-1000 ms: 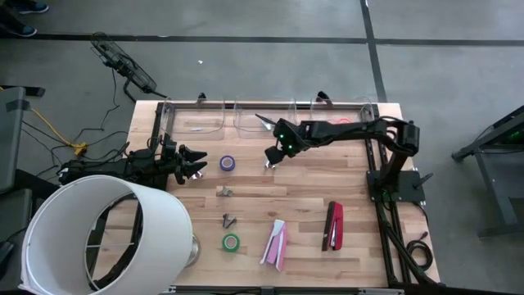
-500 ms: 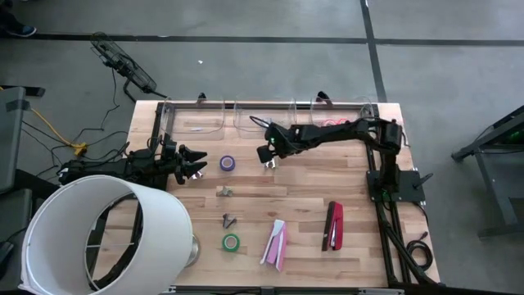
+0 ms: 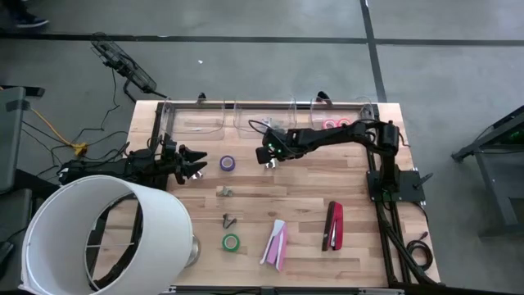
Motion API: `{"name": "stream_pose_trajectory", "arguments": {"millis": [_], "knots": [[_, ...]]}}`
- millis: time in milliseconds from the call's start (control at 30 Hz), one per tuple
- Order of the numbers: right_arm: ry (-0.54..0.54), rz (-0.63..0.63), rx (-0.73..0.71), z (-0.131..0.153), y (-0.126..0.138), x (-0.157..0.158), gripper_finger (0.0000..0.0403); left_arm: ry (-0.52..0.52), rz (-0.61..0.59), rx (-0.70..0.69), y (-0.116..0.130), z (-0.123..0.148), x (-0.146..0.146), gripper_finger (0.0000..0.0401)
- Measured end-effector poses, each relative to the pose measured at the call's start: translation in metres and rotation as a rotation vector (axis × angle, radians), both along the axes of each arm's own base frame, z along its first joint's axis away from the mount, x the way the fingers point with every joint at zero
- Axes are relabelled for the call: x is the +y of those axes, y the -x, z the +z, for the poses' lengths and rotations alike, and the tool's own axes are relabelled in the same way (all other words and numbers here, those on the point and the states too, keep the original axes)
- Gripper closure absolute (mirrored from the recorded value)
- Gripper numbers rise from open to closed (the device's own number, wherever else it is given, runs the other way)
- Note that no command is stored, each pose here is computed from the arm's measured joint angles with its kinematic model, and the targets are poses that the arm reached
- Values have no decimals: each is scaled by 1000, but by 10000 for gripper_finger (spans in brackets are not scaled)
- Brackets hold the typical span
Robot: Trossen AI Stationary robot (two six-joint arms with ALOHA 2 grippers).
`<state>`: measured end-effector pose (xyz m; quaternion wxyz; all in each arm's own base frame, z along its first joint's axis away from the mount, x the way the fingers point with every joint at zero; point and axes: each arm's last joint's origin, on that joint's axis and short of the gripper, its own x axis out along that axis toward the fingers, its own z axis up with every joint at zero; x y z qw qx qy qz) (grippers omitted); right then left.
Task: Pick and place Stapler, Stapler remover, tape
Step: Put the blue stapler remover into the middle transparent bin
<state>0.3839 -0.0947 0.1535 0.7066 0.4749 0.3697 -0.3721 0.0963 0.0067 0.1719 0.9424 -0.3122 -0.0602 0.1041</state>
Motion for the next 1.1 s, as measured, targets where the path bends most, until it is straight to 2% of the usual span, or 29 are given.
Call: {"name": "stream_pose_trajectory", "arguments": {"millis": [300, 833, 1100], "knots": [[-27, -10, 5, -1, -1, 11, 92, 0, 0, 0, 0, 0, 0, 105], [-70, 44, 21, -14, -6, 19, 94, 0, -1, 0, 0, 0, 0, 105], [-61, 89, 47, -15, -4, 20, 155, 0, 0, 0, 0, 0, 0, 105]]}}
